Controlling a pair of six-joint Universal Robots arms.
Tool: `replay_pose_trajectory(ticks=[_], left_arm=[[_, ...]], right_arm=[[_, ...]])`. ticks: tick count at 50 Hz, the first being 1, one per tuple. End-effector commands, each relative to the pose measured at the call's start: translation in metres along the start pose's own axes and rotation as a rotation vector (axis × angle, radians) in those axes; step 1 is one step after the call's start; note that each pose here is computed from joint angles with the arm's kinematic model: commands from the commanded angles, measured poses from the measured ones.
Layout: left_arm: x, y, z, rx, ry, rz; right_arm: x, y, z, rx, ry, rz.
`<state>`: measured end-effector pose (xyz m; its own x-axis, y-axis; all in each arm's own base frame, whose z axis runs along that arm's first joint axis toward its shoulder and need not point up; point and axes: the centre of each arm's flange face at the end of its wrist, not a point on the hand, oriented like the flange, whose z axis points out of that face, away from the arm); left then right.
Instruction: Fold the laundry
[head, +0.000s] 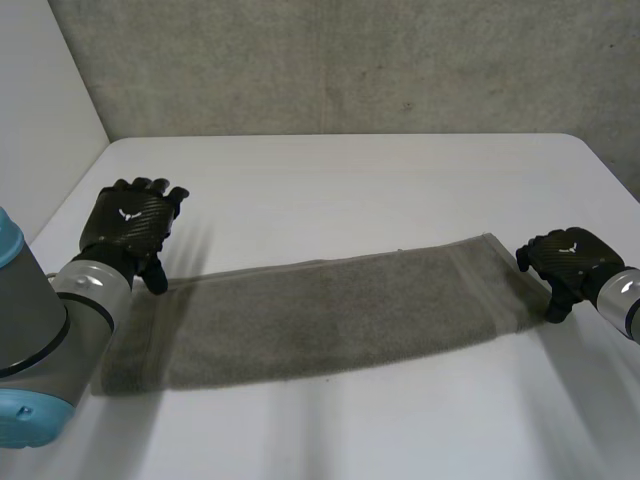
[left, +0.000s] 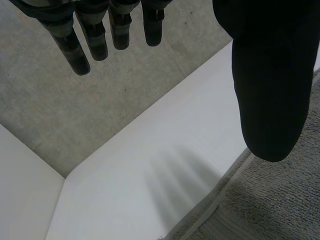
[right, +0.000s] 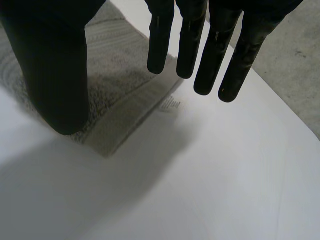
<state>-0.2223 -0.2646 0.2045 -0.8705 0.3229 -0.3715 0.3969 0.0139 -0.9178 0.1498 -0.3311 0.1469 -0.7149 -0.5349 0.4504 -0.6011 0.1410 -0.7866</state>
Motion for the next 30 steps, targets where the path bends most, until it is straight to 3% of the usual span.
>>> replay_pose_trajectory(ticks=[1,19,27,29,30], left_arm=[[0.0,0.001,0.0,-0.003,0.002,0.003],[0.003,0.001,-0.002,-0.005,0.009,0.004],[0.003,0.001,-0.002,-0.006,0.01,0.004],[0.003,0.001,-0.002,-0.006,0.01,0.004],[0.003,0.001,-0.002,-0.006,0.01,0.004]], right_arm=[[-0.003,0.007,0.001,-0.015,-0.006,-0.006],[-0.003,0.024,0.008,-0.036,0.0,0.009],[0.062,0.046,0.002,-0.132,0.206,0.022],[0.099,0.057,-0.008,-0.218,0.346,-0.016],[0.099,0.058,-0.008,-0.219,0.347,-0.017]])
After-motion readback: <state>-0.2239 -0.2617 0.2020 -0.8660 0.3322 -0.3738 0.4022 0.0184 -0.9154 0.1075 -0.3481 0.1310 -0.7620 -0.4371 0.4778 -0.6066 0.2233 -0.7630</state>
